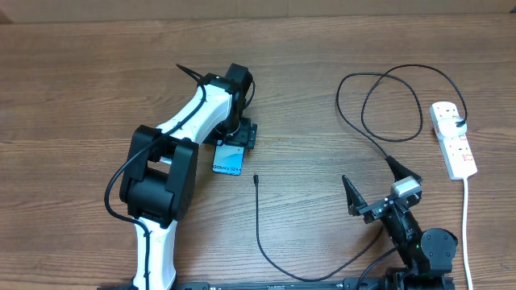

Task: Plug charger to phone and switch on socket
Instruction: 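Hold the phone raised in the left gripper above the table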

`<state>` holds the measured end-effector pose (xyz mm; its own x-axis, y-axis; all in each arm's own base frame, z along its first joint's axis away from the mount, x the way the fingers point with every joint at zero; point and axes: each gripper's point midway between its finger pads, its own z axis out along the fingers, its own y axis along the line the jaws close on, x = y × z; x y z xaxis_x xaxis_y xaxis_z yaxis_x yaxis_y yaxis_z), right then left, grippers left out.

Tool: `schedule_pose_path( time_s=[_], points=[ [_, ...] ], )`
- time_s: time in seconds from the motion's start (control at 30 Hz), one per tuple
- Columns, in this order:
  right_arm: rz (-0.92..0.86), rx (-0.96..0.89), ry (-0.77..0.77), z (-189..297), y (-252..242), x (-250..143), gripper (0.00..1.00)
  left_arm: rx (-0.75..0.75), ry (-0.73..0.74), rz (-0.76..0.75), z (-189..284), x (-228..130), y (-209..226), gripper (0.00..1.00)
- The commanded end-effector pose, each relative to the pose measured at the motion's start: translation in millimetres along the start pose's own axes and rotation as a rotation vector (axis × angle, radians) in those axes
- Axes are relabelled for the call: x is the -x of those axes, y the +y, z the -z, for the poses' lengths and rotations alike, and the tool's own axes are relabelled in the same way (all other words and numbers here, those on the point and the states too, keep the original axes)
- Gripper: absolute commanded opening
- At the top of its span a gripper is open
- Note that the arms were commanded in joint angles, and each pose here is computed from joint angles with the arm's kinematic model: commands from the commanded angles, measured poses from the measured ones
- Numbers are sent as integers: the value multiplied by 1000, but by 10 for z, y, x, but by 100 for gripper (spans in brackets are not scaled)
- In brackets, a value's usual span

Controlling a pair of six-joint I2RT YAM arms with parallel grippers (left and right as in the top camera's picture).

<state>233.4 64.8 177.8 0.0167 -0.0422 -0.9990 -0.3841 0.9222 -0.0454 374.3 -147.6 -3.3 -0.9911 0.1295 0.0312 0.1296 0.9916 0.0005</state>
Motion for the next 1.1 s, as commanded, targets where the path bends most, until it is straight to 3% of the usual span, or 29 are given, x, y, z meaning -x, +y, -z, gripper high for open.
schedule_pose_path(
  time_s=[0.0,0.2,0.43,0.53,0.73,0.97,1.07],
  points=[
    [-2,-4,-4,-1,-4,-13,100,69,117,10,-475,-228,160,94],
    [-2,-4,-5,-1,-4,-12,100,70,123,10,-477,-245,163,100],
    [-2,-4,-5,-1,-4,-12,100,75,134,9,-515,-294,178,100],
    [-2,-4,-5,-1,-3,-12,100,73,135,-11,-518,-296,178,97],
    [-2,-4,-5,-1,-4,-12,100,71,133,-21,-519,-289,175,81],
    [-2,-4,-4,-1,-4,-13,100,73,145,-36,-514,-318,182,87],
    [-2,-4,-5,-1,-4,-12,100,73,156,-56,-511,-342,187,85]
  ],
)
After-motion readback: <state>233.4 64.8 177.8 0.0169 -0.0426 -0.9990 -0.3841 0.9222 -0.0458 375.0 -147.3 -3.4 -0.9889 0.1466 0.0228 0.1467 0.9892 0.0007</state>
